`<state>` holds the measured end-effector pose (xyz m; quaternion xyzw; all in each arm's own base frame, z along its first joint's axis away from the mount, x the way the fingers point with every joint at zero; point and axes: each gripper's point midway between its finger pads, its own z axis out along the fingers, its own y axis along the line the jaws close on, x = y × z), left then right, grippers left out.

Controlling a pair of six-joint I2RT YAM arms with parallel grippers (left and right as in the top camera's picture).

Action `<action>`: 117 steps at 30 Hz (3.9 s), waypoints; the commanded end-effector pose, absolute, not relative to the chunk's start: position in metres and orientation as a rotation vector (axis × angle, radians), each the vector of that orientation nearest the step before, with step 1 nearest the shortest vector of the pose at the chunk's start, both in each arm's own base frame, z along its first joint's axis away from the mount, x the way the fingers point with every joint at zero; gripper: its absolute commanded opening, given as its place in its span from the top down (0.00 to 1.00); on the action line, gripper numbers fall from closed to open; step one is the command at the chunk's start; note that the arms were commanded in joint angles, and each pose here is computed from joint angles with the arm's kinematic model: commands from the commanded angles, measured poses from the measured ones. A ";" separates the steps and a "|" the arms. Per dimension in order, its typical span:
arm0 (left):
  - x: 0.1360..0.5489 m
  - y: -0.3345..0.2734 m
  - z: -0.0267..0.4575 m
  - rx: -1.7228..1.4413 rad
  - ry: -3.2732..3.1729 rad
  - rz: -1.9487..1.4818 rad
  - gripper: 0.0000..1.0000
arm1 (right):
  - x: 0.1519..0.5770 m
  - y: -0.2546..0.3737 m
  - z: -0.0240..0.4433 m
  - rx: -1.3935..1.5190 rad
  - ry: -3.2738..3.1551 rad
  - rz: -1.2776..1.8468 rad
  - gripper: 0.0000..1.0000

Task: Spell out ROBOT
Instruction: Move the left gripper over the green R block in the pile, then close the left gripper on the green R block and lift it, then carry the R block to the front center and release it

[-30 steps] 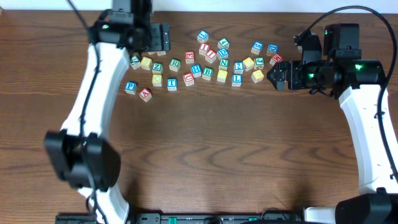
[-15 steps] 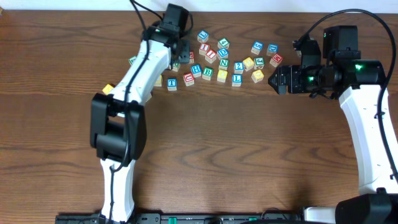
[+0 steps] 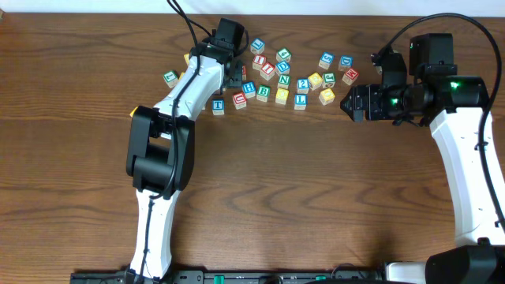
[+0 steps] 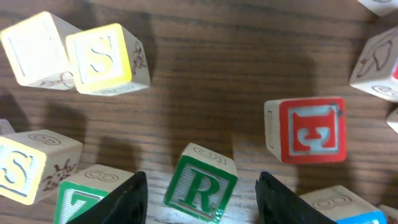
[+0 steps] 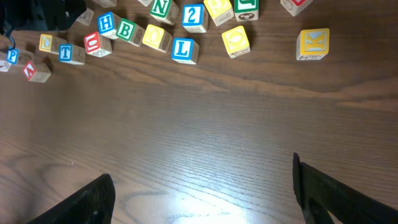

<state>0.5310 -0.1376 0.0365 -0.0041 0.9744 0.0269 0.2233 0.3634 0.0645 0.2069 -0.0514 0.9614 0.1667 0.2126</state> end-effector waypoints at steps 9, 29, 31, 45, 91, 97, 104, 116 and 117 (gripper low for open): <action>0.535 -0.132 0.010 -0.020 2.706 0.134 0.45 | 0.363 0.064 0.206 -0.150 2.665 0.465 0.12; 0.533 -0.131 0.074 -0.033 2.632 0.101 0.75 | 0.365 0.063 0.207 -0.151 2.655 0.458 0.01; 0.530 -0.130 0.097 -0.036 2.607 0.090 0.75 | 0.366 0.063 0.207 -0.152 2.649 0.457 0.01; 0.395 -0.131 0.203 0.071 2.814 -0.020 0.78 | 0.371 0.046 0.204 -0.122 2.657 0.315 0.01; 0.373 -0.188 0.014 0.270 2.863 -0.099 0.75 | 0.372 0.046 0.203 -0.122 2.656 0.316 0.01; 0.380 -0.191 0.021 0.309 2.839 -0.102 0.78 | 0.373 0.045 0.202 -0.121 2.659 0.311 0.01; 0.377 -0.178 0.017 0.270 2.875 -0.082 0.78 | 0.374 0.045 0.202 -0.121 2.655 0.312 0.01; 0.372 -0.180 -0.008 0.155 2.936 -0.071 0.78 | 0.374 0.046 0.203 -0.111 2.655 0.320 0.01; 0.372 -0.180 -0.008 0.155 2.936 -0.071 0.78 | 0.374 0.046 0.203 -0.112 2.655 0.320 0.01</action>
